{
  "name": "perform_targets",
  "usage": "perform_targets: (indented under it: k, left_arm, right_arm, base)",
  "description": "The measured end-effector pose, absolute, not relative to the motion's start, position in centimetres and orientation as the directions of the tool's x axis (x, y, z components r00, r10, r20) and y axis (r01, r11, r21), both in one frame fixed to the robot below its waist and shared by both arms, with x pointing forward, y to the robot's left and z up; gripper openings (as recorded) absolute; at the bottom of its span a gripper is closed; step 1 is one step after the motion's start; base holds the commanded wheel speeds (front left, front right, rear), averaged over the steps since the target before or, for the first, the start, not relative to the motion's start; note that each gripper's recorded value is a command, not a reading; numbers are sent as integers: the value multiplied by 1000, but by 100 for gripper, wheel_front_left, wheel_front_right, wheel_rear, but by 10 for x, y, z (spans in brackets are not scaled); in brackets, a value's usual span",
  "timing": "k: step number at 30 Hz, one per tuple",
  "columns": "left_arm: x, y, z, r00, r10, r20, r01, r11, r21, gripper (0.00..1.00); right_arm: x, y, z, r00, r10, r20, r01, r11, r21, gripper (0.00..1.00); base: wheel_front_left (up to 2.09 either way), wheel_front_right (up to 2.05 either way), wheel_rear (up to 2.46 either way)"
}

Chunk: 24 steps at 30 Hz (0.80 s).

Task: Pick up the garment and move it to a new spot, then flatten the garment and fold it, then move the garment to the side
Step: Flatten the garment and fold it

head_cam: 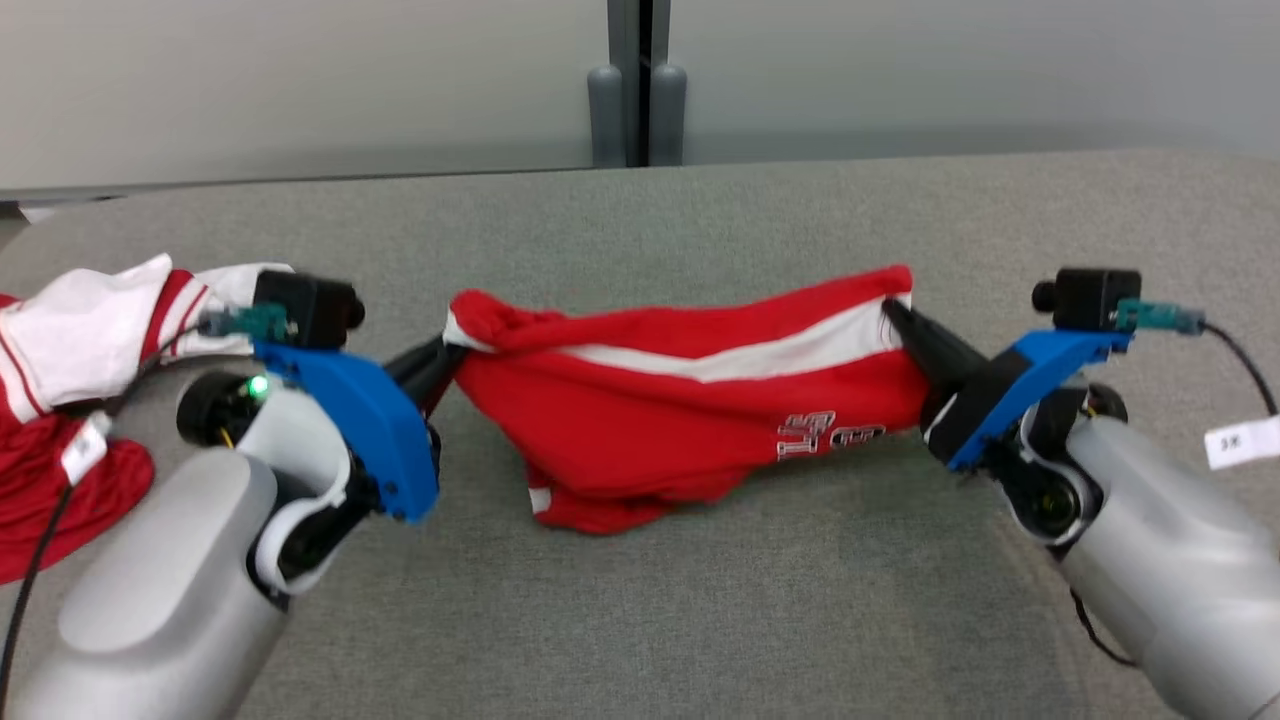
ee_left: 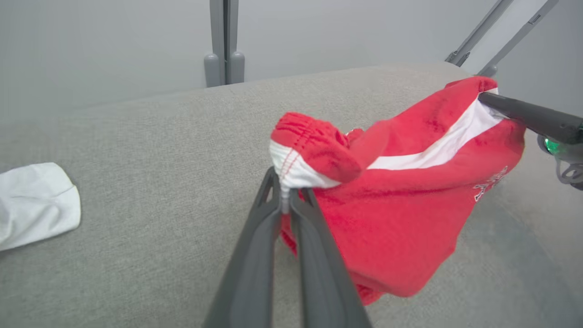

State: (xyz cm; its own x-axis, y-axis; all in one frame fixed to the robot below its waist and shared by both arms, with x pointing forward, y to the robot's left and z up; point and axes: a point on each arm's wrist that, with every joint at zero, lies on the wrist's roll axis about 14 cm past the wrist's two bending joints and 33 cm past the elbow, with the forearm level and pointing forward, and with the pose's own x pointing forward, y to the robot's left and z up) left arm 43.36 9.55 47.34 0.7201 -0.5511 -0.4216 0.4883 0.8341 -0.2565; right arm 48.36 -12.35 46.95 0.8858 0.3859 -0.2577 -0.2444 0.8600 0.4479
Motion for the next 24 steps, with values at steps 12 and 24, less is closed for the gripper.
perform_targets:
  k: [12, 24]
  left_arm:
    - [577, 85, 496, 720, -520, -459, 489, 850, -197, 0]
    - [642, 69, 560, 841, -511, -176, 498, 860, -114, 0]
  right_arm:
    - [609, -137, 543, 948, 310, -76, -241, 851, 467, 0]
    - [647, -159, 661, 934, 205, 293, -315, 859, 403, 0]
  base:
    - [0, 0, 0]
    - [0, 0, 0]
